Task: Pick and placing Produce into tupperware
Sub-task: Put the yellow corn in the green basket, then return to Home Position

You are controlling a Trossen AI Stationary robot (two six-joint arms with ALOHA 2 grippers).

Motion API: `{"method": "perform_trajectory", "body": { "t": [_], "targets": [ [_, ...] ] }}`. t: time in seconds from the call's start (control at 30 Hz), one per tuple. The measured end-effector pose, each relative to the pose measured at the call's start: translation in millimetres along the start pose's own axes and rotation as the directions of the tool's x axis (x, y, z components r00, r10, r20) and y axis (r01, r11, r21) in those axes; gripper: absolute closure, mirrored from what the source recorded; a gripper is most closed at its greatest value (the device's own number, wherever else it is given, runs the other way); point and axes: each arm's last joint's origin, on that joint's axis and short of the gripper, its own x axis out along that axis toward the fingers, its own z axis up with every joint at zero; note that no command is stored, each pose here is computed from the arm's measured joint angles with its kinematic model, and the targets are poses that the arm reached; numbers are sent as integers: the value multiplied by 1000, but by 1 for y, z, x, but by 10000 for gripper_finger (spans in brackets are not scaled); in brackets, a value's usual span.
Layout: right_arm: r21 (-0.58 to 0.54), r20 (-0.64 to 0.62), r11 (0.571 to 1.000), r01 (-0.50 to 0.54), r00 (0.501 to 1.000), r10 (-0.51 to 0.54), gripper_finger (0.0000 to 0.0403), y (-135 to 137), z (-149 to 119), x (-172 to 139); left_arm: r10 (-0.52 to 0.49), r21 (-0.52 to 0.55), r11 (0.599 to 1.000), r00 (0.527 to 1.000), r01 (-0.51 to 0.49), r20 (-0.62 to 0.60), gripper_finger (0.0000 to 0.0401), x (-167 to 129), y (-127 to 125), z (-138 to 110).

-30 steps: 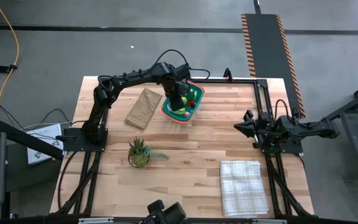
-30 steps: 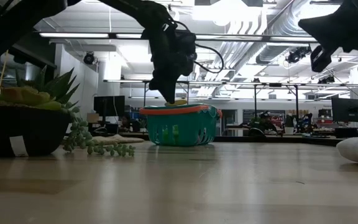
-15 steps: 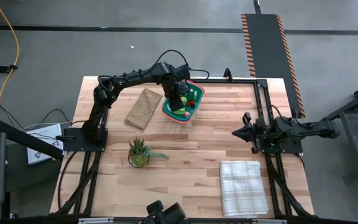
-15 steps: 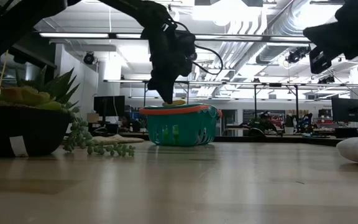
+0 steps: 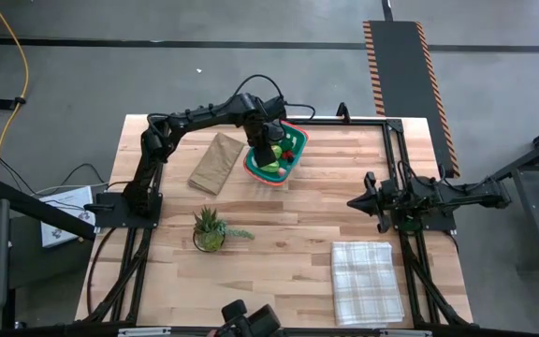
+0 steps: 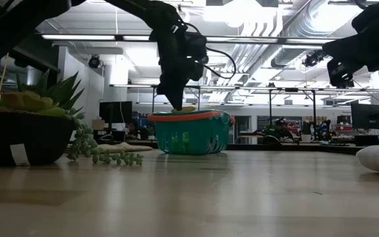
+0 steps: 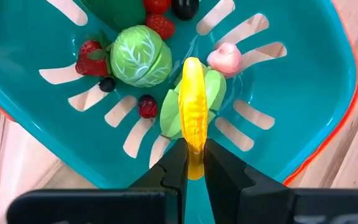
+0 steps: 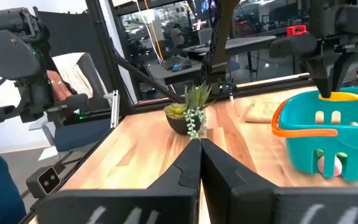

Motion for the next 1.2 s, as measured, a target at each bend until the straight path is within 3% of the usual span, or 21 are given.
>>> {"method": "perform_trajectory", "body": {
  "t": [0.43, 0.63, 0.93, 1.07, 1.2],
  "targets": [
    [0, 0, 1000, 0, 1000, 0, 403, 0, 0, 0, -1, -19, 1000, 998, -1, -71, 364, 29, 4, 3],
    [1, -1, 1000, 0, 1000, 0, 403, 0, 0, 0, -30, -12, 1000, 998, 29, -63, 356, 29, 3, 3],
    [0, -2, 1000, 0, 1000, 0, 403, 0, 0, 0, -36, -11, 999, 998, 36, -48, 274, 28, 3, 5],
    [19, -2, 1000, 0, 1000, 0, 403, 0, 0, 0, -38, -4, 999, 998, 37, -54, 270, 18, 1, 6],
    [36, -3, 999, 1, 1000, -1, 403, 0, 0, 0, -47, 22, 999, 998, 49, -49, 291, 3, -1, 9]
  ]
}}
